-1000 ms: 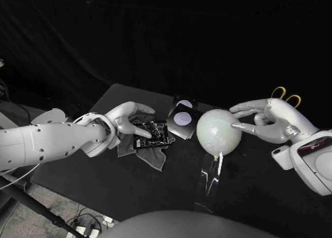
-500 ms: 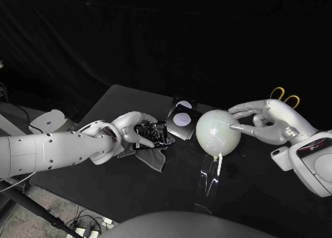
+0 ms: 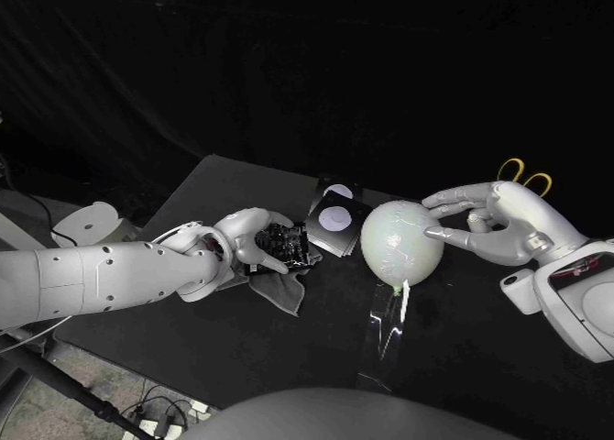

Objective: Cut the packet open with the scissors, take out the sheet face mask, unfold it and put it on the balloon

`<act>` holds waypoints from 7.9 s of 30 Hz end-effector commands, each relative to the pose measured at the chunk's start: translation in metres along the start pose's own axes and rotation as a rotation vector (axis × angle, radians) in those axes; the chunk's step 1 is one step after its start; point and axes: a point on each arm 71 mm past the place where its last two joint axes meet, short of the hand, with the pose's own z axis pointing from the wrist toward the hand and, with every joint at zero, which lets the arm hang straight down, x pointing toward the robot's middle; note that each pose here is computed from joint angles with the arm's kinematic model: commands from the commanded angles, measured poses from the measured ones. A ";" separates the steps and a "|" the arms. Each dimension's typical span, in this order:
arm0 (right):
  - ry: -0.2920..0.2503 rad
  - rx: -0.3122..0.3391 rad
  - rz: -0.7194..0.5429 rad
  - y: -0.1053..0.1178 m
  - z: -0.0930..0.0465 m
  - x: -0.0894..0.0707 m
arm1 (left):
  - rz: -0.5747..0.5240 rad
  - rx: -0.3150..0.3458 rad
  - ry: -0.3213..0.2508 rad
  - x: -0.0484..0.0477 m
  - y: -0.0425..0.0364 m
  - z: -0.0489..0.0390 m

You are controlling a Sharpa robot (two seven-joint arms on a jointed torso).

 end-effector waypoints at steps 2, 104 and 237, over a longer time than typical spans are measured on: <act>0.008 0.005 0.008 0.000 -0.001 0.001 | 0.042 -0.035 0.064 0.0080 0.0022 0.0007; 0.003 0.051 0.052 -0.008 -0.003 -0.003 | -0.282 -0.031 0.164 0.0133 0.0133 -0.0043; 0.043 0.034 -0.259 0.037 0.114 0.004 | -0.934 0.269 -0.006 -0.0674 -0.0950 0.0616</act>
